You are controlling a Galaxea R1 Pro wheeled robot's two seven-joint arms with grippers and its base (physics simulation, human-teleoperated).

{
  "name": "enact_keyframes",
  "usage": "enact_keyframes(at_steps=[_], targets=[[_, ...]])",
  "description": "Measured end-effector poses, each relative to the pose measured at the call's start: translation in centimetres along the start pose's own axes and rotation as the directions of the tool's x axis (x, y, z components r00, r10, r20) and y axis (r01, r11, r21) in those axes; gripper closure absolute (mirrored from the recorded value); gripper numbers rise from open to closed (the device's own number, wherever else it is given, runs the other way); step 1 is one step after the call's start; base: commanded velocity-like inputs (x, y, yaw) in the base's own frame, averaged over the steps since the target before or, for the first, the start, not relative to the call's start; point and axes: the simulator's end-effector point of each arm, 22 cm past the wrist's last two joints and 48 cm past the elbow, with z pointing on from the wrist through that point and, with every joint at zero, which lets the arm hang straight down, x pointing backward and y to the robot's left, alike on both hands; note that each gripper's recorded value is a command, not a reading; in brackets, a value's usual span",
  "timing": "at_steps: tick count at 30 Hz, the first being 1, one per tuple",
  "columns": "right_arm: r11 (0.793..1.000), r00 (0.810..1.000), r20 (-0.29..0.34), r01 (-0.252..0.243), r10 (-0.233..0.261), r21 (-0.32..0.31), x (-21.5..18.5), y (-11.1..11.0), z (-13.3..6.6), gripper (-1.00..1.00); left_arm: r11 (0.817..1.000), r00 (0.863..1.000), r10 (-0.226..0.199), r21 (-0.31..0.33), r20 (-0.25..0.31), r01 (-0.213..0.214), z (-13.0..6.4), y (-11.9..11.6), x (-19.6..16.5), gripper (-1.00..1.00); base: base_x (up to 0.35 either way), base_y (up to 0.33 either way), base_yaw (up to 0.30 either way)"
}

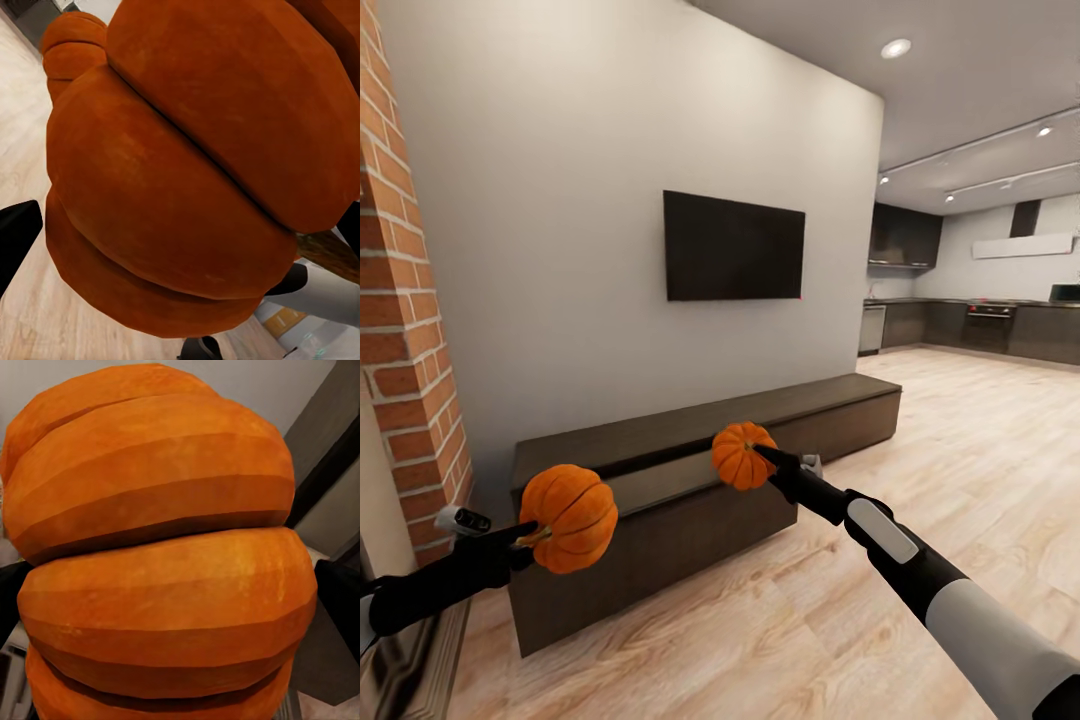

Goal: Place each of the two pumpkins and all three candles from the living room inside a cabinet in the living room (use any cabinet), then make sure every cabinet is closed, and position the cauldron so it is next to a table in the living room.

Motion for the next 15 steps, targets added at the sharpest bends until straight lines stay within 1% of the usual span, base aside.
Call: enact_keyframes(at_steps=[8, 11, 15], targets=[[1.000, 1.000, 0.009, 0.017, -0.017, -0.016, -0.4, 1.6, -0.3, 1.00, 1.000, 1.000, 0.023, 0.012, 0.002, -0.023, 0.0, -1.2, -0.2, 1.00, 0.000, 0.000, 0.007], [1.000, 1.000, 0.011, 0.023, -0.023, -0.021, -0.6, 2.2, -0.5, 1.00, 0.999, 1.000, 0.031, 0.016, 0.002, -0.031, 0.0, -1.6, -0.2, 1.00, 0.000, 0.000, 0.080], [1.000, 1.000, 0.007, 0.016, -0.016, -0.017, -1.1, 2.6, -0.2, 1.00, 1.000, 1.000, 0.026, 0.012, 0.001, -0.026, 0.4, -1.9, -0.9, 1.00, 0.000, 0.000, 0.101]])
